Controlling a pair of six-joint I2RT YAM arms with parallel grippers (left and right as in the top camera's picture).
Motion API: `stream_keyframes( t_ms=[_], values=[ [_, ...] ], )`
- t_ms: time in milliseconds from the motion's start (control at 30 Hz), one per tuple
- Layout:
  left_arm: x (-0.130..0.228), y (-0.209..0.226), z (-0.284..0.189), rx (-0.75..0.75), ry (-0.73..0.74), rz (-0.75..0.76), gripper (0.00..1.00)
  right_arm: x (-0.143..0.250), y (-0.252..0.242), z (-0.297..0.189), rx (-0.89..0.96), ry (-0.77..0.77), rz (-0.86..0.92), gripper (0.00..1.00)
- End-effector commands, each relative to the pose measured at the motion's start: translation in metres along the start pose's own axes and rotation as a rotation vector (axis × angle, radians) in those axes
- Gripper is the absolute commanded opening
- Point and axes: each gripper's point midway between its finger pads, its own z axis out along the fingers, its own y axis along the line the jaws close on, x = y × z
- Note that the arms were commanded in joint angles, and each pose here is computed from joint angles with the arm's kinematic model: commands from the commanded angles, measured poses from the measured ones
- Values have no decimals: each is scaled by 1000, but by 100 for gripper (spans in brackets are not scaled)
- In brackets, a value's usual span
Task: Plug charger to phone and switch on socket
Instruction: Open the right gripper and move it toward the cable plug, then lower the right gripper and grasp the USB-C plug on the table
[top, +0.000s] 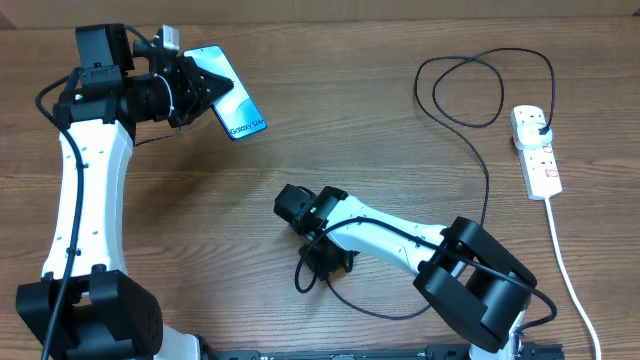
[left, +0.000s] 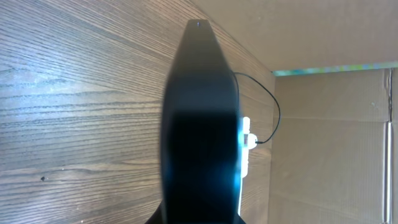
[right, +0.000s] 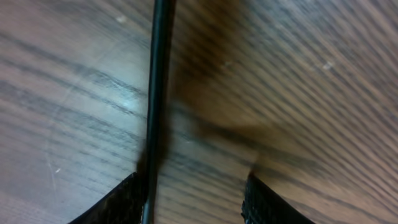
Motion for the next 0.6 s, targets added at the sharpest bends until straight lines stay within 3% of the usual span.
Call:
stream_keyframes(
  t_ms=[0,133,233,433,467,500,567],
  values=[
    [-1,-9,-5,20,-9,47,4,4,-28,10,145,-8,97,51],
    [-1,-9,-5,20,-9,47,4,2,-72,2,317,-28,144,52],
    [0,-9,-5,19,-6,43,4,3,-96,0,329,-15,212,52],
    [0,-9,-5,18,-4,41,4,-31,-94,3,18,-82,364,52],
    [0,-9,-5,18,-4,41,4,-38,-96,2,-11,-103,378,62],
    [0,-9,-5,18,-4,41,4,-43,-102,1,-14,-126,393,66],
    [1,-8,-5,17,-2,41,4,-51,-112,0,-19,-159,416,66]
  ],
)
